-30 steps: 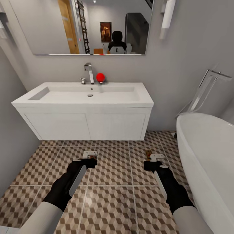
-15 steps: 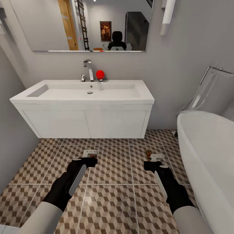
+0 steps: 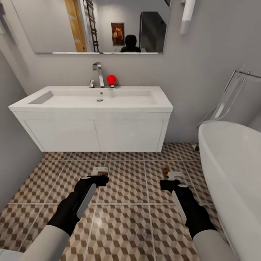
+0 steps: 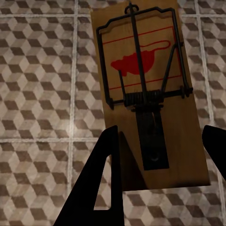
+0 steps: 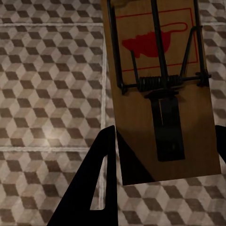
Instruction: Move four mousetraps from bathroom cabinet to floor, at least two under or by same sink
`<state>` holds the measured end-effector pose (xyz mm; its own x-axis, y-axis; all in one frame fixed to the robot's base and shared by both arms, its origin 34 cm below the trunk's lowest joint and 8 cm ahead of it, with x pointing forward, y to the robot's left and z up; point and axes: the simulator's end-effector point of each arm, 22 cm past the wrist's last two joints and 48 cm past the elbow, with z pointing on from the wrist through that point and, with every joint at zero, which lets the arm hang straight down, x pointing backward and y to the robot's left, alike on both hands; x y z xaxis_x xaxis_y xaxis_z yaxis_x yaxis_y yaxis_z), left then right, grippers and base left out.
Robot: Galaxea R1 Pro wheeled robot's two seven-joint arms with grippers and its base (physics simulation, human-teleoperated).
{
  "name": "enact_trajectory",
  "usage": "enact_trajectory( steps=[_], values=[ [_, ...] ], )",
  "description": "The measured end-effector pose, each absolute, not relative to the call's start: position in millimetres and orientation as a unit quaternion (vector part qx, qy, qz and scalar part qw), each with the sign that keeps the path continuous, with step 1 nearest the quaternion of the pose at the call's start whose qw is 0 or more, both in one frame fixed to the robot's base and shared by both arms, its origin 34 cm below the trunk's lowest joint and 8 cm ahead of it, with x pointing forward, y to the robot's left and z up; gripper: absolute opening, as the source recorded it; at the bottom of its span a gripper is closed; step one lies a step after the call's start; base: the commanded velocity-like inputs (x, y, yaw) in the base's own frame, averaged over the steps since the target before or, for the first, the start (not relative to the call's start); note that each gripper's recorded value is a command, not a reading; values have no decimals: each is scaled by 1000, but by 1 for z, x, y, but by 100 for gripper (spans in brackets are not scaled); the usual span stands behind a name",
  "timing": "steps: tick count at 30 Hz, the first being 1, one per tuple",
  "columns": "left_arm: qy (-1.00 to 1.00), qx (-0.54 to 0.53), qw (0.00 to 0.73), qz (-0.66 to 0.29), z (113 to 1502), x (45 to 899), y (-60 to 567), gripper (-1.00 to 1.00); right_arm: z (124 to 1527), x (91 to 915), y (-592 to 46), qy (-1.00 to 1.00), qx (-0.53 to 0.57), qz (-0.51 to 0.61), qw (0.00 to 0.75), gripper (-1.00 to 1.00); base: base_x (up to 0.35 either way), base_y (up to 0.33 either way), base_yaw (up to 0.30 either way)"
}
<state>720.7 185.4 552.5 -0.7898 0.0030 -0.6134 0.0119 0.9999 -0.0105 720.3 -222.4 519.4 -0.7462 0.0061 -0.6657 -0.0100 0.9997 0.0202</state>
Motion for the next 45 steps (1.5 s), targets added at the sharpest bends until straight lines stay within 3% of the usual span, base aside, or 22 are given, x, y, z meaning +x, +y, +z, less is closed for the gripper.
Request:
enact_trajectory(
  steps=[45],
  values=[
    [946, 4, 325, -7, 457, 701, 186, -100, 423, 700, -222, 934, -1, 11, 357, -100, 0, 0, 0]
  ],
)
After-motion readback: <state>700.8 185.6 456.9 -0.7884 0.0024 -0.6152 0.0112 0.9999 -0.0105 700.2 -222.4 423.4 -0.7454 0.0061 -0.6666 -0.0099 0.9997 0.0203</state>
